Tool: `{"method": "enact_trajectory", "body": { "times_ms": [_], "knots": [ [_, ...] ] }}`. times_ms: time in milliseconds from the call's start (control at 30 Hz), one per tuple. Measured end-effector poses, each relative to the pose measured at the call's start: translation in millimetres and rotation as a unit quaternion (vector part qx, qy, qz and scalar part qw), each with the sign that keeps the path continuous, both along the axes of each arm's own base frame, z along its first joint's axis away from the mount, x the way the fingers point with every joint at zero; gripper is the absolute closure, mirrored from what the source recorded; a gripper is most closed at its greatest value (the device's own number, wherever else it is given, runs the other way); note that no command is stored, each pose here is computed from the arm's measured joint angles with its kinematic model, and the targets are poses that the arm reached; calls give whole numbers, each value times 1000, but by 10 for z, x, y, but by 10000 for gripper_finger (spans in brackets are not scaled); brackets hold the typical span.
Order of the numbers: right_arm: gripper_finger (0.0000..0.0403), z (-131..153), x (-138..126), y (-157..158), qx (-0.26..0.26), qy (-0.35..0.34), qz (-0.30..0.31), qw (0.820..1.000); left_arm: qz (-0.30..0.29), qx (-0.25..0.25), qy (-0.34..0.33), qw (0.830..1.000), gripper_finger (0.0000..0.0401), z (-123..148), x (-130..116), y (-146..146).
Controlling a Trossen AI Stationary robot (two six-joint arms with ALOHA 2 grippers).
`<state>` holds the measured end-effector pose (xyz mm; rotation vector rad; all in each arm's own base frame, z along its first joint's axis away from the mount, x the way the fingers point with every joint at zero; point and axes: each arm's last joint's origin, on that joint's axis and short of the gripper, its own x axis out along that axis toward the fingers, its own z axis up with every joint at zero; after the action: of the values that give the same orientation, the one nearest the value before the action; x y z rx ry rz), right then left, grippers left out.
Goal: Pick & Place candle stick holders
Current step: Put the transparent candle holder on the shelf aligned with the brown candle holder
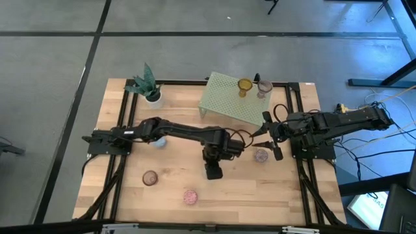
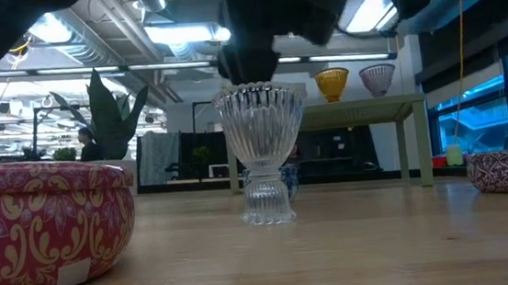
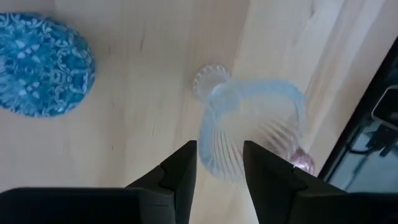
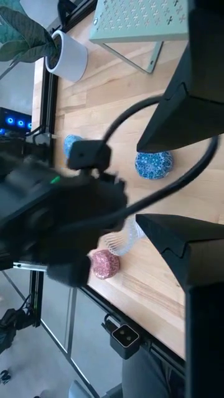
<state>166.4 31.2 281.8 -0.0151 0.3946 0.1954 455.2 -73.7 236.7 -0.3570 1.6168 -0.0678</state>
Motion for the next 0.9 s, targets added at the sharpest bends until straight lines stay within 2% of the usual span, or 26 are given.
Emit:
{"method": "enact_trajectory", "body": {
  "times_ms": [200, 500, 600, 767, 900],
  "knots": [
    [230, -9, 12, 4, -5, 1, 6, 1000, -29, 53, -15, 998, 274, 146, -108, -189],
    [230, -28, 96, 20, -10, -4, 8, 1000, -57, 196, -65, 977, 274, 400, -297, -451],
    [230, -3, 102, 21, -8, -17, 8, 1000, -54, 218, -89, 970, 274, 541, -387, -546],
    [230, 137, 86, 19, -17, -87, 16, 996, -45, 248, -119, 960, 274, 691, -500, -667],
    [230, 157, 56, 14, -16, -92, 16, 995, -59, 252, -134, 957, 274, 791, -562, -692]
  ]
}}
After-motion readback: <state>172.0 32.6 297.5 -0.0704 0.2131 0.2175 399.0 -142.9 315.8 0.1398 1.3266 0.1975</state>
